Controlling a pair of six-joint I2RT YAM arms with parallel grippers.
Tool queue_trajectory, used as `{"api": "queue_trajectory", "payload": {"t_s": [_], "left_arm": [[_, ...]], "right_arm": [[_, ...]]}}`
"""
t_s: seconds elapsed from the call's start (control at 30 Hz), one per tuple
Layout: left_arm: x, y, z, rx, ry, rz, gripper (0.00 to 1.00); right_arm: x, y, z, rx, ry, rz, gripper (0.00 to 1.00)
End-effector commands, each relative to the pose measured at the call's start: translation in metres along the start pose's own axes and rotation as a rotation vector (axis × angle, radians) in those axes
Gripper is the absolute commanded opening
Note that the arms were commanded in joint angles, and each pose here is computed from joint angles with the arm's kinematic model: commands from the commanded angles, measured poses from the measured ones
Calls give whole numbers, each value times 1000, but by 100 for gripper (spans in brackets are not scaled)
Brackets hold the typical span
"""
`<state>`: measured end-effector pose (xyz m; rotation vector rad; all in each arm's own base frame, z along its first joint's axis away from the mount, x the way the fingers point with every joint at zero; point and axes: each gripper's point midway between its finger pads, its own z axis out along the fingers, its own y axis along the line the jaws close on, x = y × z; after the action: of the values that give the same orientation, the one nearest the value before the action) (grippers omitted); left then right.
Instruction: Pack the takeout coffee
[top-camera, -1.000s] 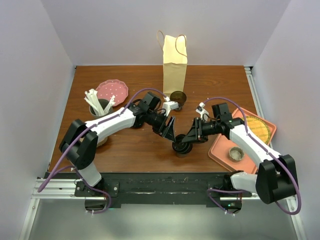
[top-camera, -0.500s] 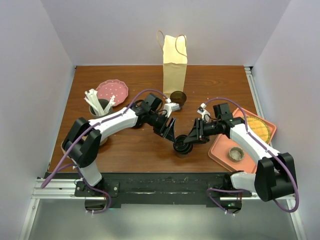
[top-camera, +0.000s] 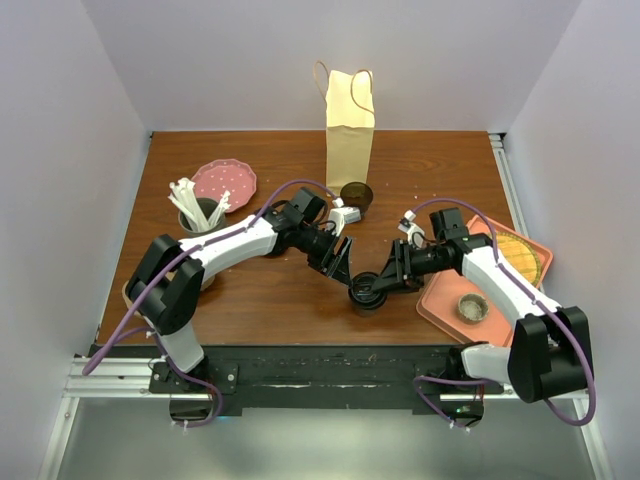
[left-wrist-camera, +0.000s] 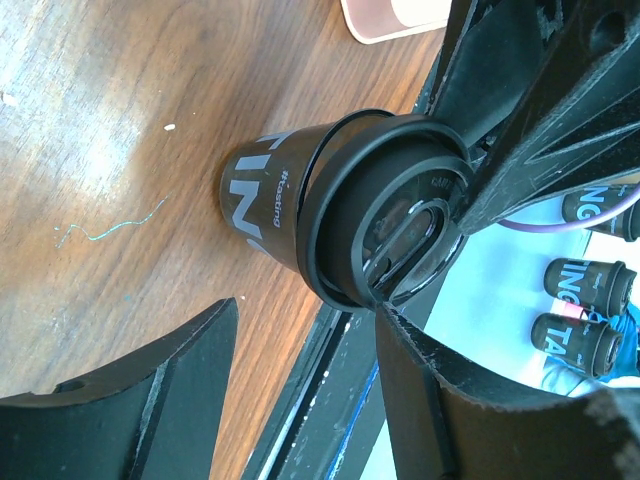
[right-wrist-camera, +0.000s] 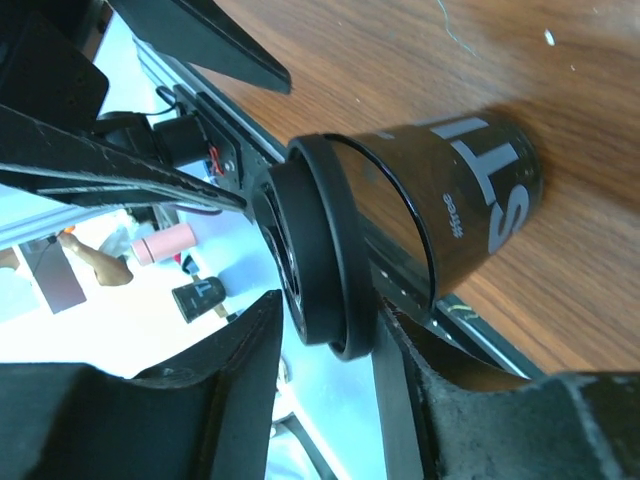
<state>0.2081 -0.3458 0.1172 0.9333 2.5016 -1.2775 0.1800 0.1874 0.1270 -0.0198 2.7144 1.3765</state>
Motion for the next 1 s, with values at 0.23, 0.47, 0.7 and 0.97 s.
{"api": "queue_trajectory", "payload": {"t_s": [0.23, 0.47, 0.7, 0.97], "left_arm": [[-13, -13, -5, 19, -30, 68, 62], [-15, -13, -8, 8, -40, 75, 62], [-20, -14, -7, 9, -56, 65, 61], [-14, -12, -3, 18, -52, 31, 58]], "right_arm": [[-6, -6, -19, 103, -8, -7, 48], [-6, -25, -38, 293, -20, 7, 49], [-21, -5, -35, 204, -97, 5, 51], [-24, -7, -25, 206, -140, -42, 61]]}}
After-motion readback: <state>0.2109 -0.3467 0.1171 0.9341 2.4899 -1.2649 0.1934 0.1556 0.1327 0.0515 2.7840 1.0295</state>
